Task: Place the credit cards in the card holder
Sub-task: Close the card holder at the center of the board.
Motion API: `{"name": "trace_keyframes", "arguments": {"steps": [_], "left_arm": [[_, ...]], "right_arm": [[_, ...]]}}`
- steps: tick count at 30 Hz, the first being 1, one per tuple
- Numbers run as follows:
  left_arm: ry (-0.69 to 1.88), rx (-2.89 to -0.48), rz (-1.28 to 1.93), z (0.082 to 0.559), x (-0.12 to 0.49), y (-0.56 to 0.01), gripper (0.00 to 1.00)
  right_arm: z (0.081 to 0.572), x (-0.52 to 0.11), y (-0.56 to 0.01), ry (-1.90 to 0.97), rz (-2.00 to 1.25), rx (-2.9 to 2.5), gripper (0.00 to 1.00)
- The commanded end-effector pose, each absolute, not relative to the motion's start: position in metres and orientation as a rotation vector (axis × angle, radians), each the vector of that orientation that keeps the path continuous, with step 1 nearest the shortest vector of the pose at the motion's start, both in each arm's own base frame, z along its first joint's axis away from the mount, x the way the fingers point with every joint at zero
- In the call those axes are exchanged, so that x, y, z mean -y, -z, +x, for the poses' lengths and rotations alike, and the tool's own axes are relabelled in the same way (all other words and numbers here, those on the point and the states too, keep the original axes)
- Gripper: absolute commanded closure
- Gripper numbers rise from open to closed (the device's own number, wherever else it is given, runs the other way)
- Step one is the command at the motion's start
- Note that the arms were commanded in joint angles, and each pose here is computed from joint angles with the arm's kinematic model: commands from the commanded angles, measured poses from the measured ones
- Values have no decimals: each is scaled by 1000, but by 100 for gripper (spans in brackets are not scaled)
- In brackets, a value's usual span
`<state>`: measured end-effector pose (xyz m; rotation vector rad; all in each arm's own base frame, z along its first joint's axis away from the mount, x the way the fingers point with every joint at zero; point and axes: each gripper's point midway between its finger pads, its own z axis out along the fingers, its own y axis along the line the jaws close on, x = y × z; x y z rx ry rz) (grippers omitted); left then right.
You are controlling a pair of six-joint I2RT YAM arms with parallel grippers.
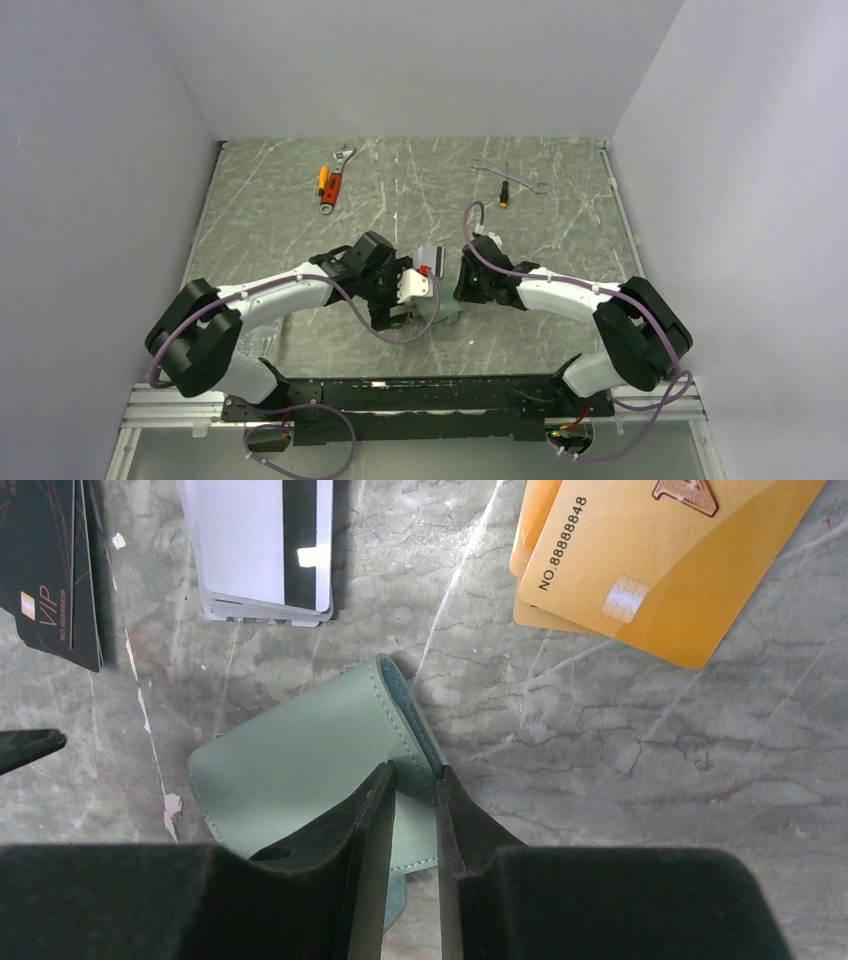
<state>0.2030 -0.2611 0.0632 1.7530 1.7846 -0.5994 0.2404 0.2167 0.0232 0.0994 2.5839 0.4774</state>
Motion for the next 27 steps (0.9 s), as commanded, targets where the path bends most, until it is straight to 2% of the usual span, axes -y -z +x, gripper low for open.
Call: {"name": "trace_keyframes", "arguments": {"steps": [1,4,8,16,27], "left_arm": [[486,-1559,1807,234,287,-78,2],[507,-1563,1833,234,298,-73,2],[495,-1610,1888,232,308,-54,2],[606,-1744,1919,208,313,-28,13],[844,-1731,1916,162,309,-39,23]], "right_arm": [[237,-214,-16,-450,38,-2605,80],[239,-215,-21,-459,13,-2593,80],[241,-219,-27,-502,-24,-2566,75],[244,-229,-23,-588,-58,-2608,77],[266,-245,-38,-635,-141,-2590,79]]}}
